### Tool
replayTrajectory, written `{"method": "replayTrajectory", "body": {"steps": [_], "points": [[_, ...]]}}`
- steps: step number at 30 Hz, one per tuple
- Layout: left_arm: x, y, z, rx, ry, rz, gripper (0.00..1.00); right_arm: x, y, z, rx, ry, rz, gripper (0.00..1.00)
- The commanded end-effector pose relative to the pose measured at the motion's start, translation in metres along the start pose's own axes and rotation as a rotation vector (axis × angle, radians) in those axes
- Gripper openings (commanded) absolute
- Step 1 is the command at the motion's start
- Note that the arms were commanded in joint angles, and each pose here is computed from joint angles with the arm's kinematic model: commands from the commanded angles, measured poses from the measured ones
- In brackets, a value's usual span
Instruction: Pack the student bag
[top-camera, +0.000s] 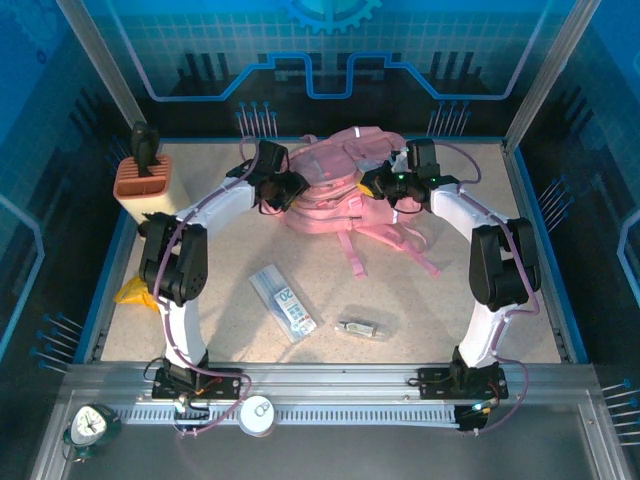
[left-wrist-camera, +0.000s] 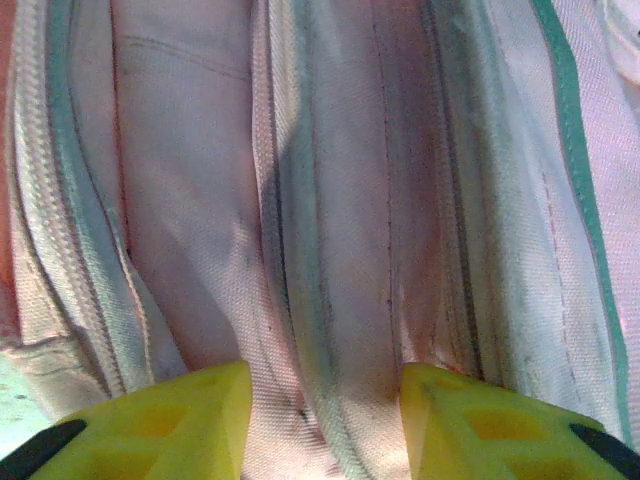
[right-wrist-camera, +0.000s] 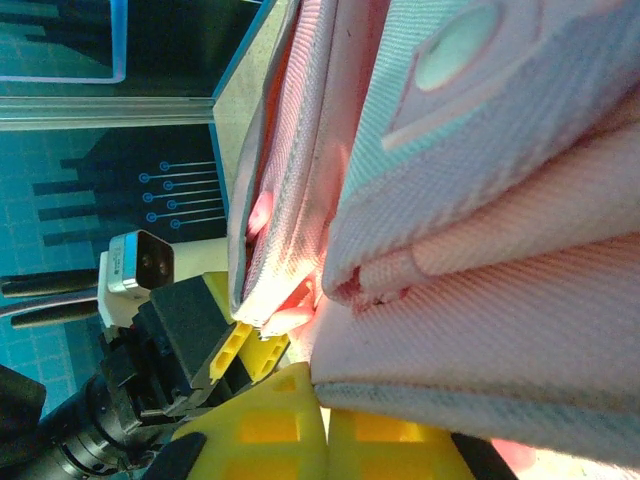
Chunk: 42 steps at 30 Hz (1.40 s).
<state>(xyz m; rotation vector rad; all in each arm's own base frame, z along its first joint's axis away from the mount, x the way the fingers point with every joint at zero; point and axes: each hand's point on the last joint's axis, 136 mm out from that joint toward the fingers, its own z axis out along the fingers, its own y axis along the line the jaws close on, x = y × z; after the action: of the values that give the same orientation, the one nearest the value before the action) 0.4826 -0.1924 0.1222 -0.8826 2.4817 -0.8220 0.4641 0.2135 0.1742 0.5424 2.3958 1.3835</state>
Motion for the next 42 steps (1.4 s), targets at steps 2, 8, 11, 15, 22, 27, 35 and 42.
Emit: {"method": "replayTrajectory", "body": {"steps": [2,8,11,15,22,27,35,42], "points": [[-0.002,-0.017,0.007,0.074,0.003,-0.096,0.39,0.007,0.036,-0.006,-0.106,0.016,-0.088,0.00],[-0.010,-0.019,0.009,0.076,-0.027,-0.104,0.24,0.008,0.029,-0.005,-0.091,0.018,-0.086,0.00],[-0.012,-0.027,0.008,0.094,-0.022,-0.097,0.10,0.008,0.026,-0.006,-0.086,0.015,-0.081,0.00],[-0.014,-0.030,-0.001,0.096,-0.037,-0.088,0.00,0.005,0.019,-0.010,-0.063,0.008,-0.086,0.00],[-0.003,-0.042,-0.032,0.142,-0.042,-0.087,0.00,-0.013,-0.003,-0.018,0.006,-0.039,-0.103,0.00],[0.025,-0.042,-0.055,0.135,-0.036,-0.101,0.00,-0.049,-0.007,-0.019,0.072,-0.089,-0.172,0.03],[0.065,-0.061,-0.070,0.160,-0.028,-0.141,0.00,-0.080,0.007,-0.044,0.220,-0.126,-0.319,0.44],[0.070,-0.059,-0.071,0.173,-0.047,-0.251,0.00,-0.019,-0.014,-0.089,0.379,-0.116,-0.405,0.60]]}}
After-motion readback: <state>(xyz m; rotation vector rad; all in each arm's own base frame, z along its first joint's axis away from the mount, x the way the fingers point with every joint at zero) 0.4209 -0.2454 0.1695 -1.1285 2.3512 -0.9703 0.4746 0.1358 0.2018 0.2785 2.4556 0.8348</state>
